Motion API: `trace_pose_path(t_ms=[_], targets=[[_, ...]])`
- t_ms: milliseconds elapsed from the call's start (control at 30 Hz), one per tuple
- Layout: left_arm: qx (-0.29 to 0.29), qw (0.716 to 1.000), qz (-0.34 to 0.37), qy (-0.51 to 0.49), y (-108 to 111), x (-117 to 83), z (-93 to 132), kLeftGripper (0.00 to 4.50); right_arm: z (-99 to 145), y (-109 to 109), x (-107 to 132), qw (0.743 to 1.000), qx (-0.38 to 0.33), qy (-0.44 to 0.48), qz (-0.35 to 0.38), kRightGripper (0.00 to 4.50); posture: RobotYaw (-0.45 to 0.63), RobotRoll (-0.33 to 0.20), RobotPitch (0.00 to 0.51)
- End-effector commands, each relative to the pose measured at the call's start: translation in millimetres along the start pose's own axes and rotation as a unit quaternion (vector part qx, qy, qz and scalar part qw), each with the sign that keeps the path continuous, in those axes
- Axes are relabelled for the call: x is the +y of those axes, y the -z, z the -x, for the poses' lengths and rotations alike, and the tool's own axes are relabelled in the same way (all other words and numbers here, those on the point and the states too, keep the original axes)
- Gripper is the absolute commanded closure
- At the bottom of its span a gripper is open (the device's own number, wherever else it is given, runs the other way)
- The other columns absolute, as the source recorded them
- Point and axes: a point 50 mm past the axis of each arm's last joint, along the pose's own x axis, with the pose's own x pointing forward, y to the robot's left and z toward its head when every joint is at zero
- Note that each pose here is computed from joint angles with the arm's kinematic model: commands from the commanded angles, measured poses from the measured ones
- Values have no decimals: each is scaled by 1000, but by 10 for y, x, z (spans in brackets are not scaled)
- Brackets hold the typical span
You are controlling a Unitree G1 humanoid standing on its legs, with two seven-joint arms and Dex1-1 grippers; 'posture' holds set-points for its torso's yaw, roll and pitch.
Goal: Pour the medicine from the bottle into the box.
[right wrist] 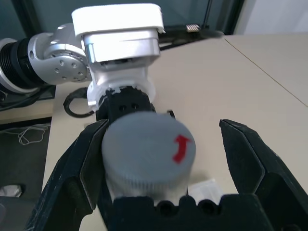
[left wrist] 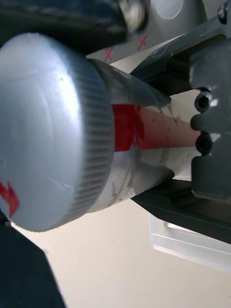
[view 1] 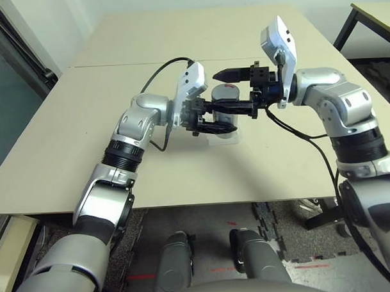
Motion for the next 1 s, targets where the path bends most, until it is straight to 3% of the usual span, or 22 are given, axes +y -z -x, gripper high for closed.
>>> trace_pose_path(t_ms=[33, 600, 800, 1000], targets=[[0, 1000, -2, 6, 4, -20, 12, 1956, 186, 38, -52, 999, 7, 46, -13, 0, -61, 0, 95], [8, 1000, 11, -7, 96, -44, 114, 1956, 575, 78, -96, 993, 18, 111, -32, 0, -65, 0, 87], [10, 1000, 12, -11, 102, -32, 128, 1956, 568, 116, 62, 996, 37, 58, -53, 0, -63, 0, 90], [13, 1000, 9, -15, 85, 3, 136, 1956, 427, 18, 154, 998, 22, 27, -56, 0, -64, 0, 92]])
